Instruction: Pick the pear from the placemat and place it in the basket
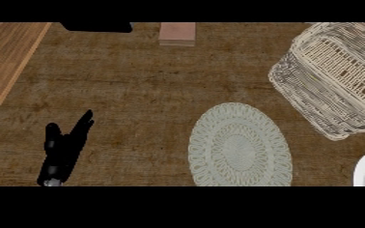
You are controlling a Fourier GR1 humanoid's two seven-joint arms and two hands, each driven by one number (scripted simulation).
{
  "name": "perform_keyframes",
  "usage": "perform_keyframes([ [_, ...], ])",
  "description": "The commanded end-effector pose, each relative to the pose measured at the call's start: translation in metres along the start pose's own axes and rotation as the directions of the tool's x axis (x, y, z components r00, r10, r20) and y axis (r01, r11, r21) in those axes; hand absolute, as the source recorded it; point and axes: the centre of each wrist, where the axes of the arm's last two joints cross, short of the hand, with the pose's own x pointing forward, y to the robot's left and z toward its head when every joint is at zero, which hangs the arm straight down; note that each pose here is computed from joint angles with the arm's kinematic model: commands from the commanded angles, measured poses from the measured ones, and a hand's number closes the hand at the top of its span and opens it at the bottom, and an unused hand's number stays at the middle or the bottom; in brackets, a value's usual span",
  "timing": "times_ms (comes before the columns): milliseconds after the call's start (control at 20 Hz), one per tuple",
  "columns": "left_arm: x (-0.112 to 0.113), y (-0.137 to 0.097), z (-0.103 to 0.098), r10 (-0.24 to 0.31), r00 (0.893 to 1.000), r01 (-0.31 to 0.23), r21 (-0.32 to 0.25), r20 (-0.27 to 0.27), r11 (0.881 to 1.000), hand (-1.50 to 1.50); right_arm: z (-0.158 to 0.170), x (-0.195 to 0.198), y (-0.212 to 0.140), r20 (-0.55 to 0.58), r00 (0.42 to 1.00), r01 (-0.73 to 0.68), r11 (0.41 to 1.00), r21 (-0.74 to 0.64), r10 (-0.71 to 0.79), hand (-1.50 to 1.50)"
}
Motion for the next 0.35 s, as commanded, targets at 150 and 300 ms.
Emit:
perform_keyframes([
  [150,-0.001,-0.02,-0.008,0.015,0.999,-0.016,-0.027,-0.041,1.0,0.0,0.021,0.012,-0.049,-0.081,0.992,0.084,0.988,-0.133,-0.095,-1.5],
  [300,-0.006,-0.017,0.0,0.009,0.998,-0.01,-0.019,-0.063,1.0,0.0,0.046,0.006,-0.07,-0.115,0.991,0.061,0.991,-0.12,-0.075,-1.5],
])
